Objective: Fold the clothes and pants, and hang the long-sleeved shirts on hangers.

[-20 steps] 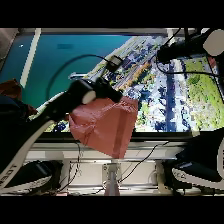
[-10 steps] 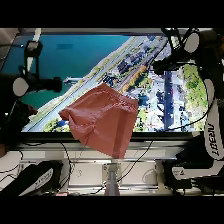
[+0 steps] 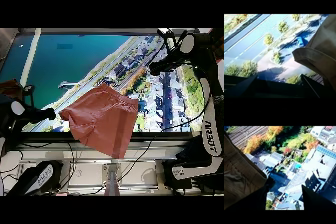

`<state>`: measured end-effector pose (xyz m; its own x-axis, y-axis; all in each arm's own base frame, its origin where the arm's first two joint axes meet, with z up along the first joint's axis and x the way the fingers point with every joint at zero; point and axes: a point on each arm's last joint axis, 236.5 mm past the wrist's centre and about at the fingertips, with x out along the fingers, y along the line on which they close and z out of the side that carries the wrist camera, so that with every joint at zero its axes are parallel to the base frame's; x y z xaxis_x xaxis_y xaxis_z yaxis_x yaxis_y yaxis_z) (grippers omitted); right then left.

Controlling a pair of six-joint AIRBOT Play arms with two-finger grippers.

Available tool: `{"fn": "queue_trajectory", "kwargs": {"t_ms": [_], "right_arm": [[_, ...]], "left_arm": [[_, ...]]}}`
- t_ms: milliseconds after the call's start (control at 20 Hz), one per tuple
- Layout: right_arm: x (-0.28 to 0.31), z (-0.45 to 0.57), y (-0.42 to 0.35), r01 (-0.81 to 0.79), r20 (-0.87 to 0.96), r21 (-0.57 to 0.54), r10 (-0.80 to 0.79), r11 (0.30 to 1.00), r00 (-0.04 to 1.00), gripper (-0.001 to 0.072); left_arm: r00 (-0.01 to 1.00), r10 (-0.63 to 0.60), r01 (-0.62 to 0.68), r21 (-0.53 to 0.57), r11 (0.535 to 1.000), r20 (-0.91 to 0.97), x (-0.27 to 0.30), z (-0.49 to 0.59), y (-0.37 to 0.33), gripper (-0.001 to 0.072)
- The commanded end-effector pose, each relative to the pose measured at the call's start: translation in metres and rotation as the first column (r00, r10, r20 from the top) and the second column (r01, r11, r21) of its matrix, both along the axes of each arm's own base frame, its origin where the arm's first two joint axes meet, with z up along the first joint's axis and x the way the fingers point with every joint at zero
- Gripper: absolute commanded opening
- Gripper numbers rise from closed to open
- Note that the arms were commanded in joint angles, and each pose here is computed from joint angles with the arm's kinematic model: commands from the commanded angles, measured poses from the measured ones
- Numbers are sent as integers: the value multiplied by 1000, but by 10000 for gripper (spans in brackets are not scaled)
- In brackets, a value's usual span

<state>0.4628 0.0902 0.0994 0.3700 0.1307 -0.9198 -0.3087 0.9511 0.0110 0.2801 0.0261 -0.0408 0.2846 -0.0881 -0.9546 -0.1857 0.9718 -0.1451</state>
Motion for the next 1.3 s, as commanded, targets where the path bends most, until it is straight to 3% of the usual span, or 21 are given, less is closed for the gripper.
{"fn": "queue_trajectory", "kwargs": {"t_ms": [0,50,100,350,650,700,1000,1050,1150,1250], "right_arm": [[3,1,3,-1,10,12,1,1000,1000,458],[3,1,3,-1,11,12,0,1000,1000,458],[3,1,3,-1,10,13,1,1000,1000,458],[4,2,8,-4,19,34,3,999,1000,458],[4,2,9,-5,17,39,5,999,1000,457],[4,3,9,-5,18,40,4,999,1000,457],[6,4,9,-4,28,41,3,999,1000,457],[7,4,9,-4,31,42,3,999,1000,458],[8,5,10,-4,38,43,2,999,999,457],[10,5,10,-3,47,45,1,999,999,458]], "left_arm": [[977,212,-204,-260,944,4,9,-3,-4,581],[968,249,-243,-342,908,-28,10,-4,-10,671],[953,295,-297,-426,855,-72,13,-5,-16,714],[890,418,-422,-680,599,-183,50,-1,-41,708],[810,475,-540,-753,375,-344,68,-4,-53,708],[815,469,-532,-761,371,-341,70,0,-54,707],[867,382,-489,-691,532,-319,46,-17,-49,697],[865,369,-499,-671,548,-341,39,-23,-49,657],[865,347,-501,-653,568,-362,31,-30,-50,470],[861,339,-509,-652,562,-380,29,-33,-51,456]]}}
